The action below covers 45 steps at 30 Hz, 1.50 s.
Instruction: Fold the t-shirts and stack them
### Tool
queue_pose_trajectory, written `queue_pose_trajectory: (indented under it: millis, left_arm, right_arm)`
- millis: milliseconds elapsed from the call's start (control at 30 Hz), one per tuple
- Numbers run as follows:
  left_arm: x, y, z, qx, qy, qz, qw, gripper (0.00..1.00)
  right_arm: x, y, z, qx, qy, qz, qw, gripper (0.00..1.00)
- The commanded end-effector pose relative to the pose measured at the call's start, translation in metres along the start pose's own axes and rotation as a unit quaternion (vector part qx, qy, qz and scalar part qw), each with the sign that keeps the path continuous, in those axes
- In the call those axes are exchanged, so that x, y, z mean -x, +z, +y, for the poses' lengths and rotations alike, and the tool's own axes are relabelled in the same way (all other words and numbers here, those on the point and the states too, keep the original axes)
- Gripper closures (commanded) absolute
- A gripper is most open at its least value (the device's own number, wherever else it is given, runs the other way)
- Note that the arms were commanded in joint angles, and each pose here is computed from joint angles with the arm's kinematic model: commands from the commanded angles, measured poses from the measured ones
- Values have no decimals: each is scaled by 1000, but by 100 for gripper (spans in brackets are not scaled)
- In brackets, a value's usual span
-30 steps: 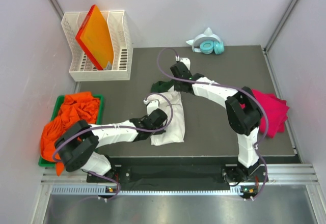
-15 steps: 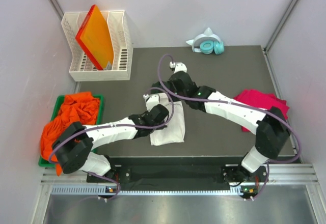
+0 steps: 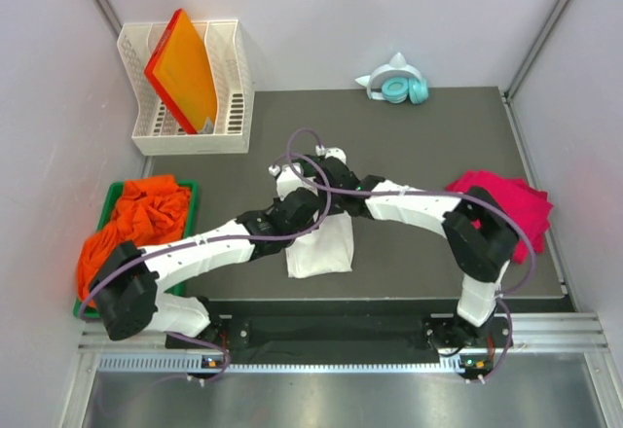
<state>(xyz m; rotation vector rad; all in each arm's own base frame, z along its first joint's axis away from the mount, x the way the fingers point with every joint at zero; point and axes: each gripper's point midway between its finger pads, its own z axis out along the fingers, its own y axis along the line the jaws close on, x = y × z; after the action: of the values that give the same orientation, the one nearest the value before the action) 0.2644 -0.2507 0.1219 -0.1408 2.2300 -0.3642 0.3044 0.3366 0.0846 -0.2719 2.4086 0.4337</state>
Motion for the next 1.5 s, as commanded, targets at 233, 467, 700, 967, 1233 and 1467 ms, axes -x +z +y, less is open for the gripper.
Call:
queue_pose_trajectory:
  millis: [233, 467, 700, 967, 1233, 1467]
  left_arm:
    - [-59, 7, 21, 15, -8, 85, 996, 100]
    - [-80, 2, 45, 25, -9, 96, 995, 100]
    - [-94, 4, 60, 49, 1, 114, 992, 100]
    - [-59, -4, 54, 48, 21, 66, 996, 100]
    - [-14, -22, 37, 22, 6, 7, 1000, 50]
    - [-40, -21, 42, 6, -46, 31, 998, 54]
  right_arm:
    - [71, 63, -23, -22, 59, -36, 997, 100]
    - [72, 75, -49, -36, 84, -31, 995, 100]
    - [50, 93, -63, -55, 76, -2, 996, 100]
    - [103, 48, -75, -79, 50, -92, 991, 100]
    - [132, -48, -62, -36, 51, -143, 988, 50]
    - [17, -59, -74, -10, 54, -65, 996, 52]
